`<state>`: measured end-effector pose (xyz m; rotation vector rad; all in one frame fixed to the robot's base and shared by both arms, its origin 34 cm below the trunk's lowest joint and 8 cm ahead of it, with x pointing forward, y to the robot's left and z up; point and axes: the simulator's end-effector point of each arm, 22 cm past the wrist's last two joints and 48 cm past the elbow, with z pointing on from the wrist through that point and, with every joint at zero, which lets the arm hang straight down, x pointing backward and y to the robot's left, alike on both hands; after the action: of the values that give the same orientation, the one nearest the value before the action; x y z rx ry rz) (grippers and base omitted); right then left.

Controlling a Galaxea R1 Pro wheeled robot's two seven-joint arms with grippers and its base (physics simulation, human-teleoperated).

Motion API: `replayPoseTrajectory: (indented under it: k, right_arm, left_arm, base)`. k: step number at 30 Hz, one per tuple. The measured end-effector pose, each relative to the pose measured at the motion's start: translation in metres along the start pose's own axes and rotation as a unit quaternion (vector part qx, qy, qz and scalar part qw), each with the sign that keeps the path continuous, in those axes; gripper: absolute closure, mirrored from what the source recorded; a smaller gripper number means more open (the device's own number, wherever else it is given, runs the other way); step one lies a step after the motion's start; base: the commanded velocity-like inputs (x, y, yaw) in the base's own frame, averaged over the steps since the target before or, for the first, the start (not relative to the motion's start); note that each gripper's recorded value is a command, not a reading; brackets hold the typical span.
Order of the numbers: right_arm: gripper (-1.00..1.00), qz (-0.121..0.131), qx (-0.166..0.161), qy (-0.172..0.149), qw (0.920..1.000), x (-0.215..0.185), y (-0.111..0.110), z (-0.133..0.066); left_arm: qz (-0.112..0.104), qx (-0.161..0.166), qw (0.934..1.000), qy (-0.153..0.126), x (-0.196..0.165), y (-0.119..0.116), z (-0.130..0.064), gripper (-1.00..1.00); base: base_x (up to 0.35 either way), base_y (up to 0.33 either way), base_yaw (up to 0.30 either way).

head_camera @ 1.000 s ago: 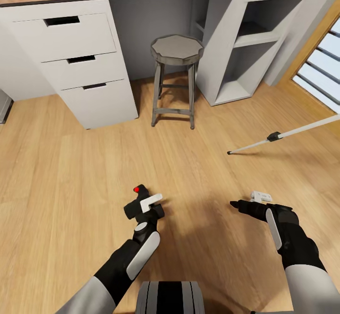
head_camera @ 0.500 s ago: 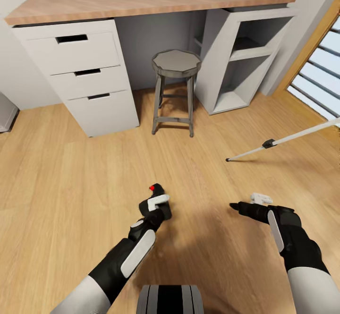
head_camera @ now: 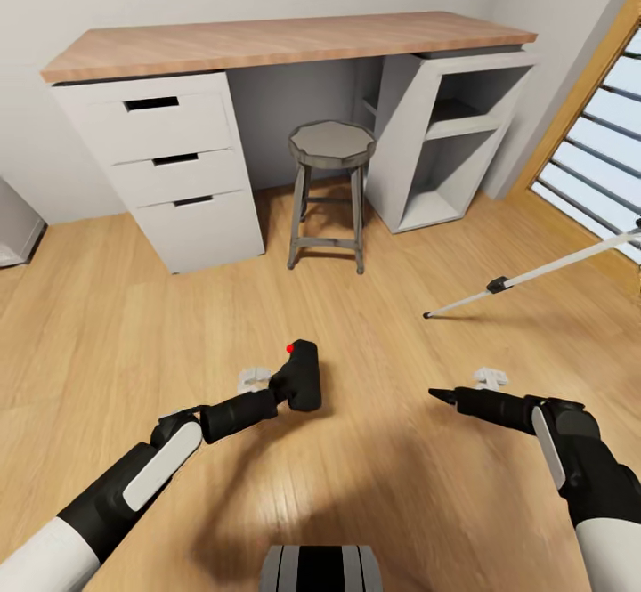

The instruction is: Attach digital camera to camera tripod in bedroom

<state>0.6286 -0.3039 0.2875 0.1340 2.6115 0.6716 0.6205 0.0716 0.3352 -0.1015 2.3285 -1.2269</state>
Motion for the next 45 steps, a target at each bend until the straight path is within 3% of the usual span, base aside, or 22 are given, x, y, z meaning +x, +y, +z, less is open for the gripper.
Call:
replayPoseTrajectory:
  k: [4, 9, 15, 29, 36, 45]
  right_arm:
    - [-1.00, -0.001, -0.009, -0.007, 0.9999, -0.006, 0.007, -0.007]
    - [-1.00, -0.004, -0.010, -0.011, 0.9999, -0.007, 0.010, -0.014]
    - [-1.00, -0.005, -0.010, -0.017, 0.9998, -0.007, 0.013, -0.024]
    - [-1.00, -0.015, -0.020, -0.046, 0.9986, -0.029, 0.030, -0.047]
    - [-1.00, -0.038, -0.020, -0.071, 0.9965, -0.051, 0.044, -0.065]
    - [-1.00, -0.042, -0.024, -0.084, 0.9953, -0.062, 0.055, -0.082]
  left_arm:
    - [-0.029, -0.006, 0.9995, -0.009, -0.009, 0.017, -0.019, 1.00]
    - [-0.044, -0.026, 0.9987, -0.009, -0.007, 0.035, -0.028, 1.00]
    - [-0.046, -0.031, 0.9984, -0.013, -0.011, 0.037, -0.035, 1.00]
    - [-0.028, -0.012, 0.9991, -0.028, -0.029, 0.005, -0.041, 1.00]
    - [-0.018, 0.005, 0.9991, -0.037, -0.038, -0.020, -0.041, 1.00]
    - [-0.008, 0.022, 0.9986, -0.048, -0.047, -0.047, -0.041, 1.00]
  base:
    - [0.000, 0.000, 0.000]
    - [0.000, 0.000, 0.000]
    - [0.000, 0.000, 0.000]
    - [0.000, 0.000, 0.000]
    - [0.000, 0.000, 0.000]
    - [0.000, 0.000, 0.000]
